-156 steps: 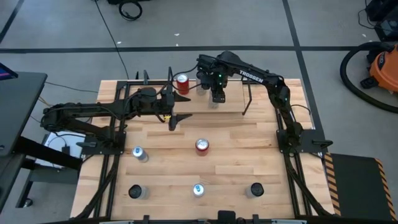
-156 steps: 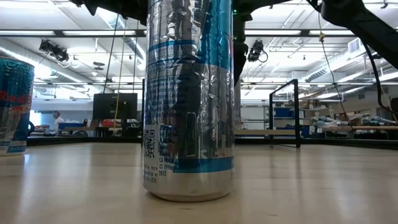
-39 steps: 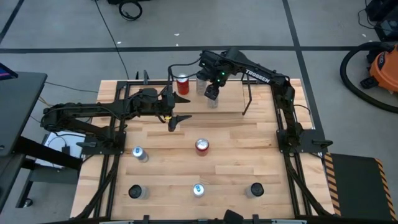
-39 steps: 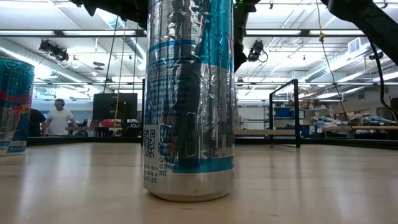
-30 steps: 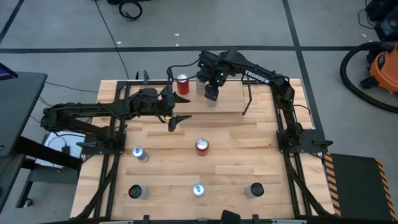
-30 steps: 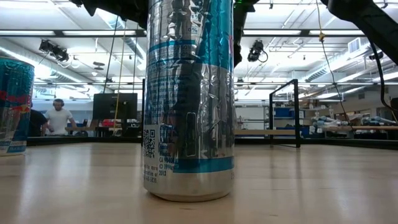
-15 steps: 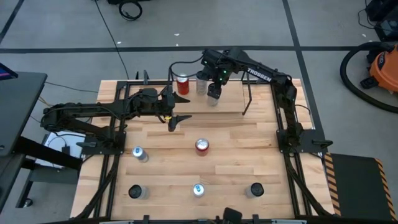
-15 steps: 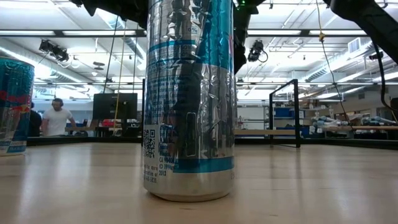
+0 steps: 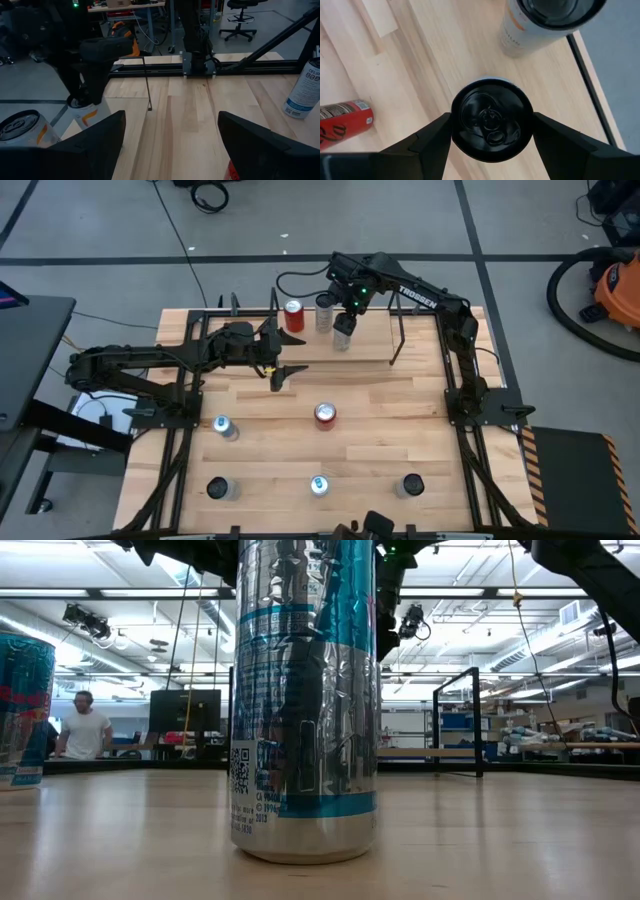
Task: Place canned beverage on shelf
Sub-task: Put the white yellow soda can aligned with the other white yellow soda can on the shelf
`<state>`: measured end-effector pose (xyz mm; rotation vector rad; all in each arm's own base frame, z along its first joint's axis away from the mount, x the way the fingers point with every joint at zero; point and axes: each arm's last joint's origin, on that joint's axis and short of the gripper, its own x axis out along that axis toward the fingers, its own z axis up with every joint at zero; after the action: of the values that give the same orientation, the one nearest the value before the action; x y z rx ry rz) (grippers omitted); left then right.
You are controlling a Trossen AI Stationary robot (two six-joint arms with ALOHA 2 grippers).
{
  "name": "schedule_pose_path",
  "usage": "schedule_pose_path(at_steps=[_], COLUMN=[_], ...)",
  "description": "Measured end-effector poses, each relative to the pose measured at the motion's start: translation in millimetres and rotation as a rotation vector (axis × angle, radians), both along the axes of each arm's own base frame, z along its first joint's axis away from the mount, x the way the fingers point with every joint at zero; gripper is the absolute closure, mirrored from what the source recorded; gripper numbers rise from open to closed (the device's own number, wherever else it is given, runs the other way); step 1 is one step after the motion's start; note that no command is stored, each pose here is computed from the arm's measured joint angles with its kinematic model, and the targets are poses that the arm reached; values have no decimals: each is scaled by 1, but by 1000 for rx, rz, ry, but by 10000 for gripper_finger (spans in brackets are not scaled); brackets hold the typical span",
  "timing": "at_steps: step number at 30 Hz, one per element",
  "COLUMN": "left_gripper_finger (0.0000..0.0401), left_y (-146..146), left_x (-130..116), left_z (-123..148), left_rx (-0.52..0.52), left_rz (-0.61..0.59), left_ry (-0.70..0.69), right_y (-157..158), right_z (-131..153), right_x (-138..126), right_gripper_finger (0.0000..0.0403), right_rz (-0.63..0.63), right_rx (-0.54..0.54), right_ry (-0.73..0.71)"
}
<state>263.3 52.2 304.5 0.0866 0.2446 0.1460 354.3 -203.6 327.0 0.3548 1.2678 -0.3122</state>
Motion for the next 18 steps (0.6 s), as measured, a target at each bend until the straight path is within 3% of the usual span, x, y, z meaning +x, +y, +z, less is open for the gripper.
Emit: schedule_pose_path(at_steps=[18], left_gripper_finger=[79], left_y=[0], left_x=[0], left_z=[0], left_rx=[0], left_rz=[-1], left_ry=[0], right_y=[1], right_z=[-5], right_x=[11], right_gripper_finger=[134], right_rz=[9], right_rx=[62], right_ry=[-114])
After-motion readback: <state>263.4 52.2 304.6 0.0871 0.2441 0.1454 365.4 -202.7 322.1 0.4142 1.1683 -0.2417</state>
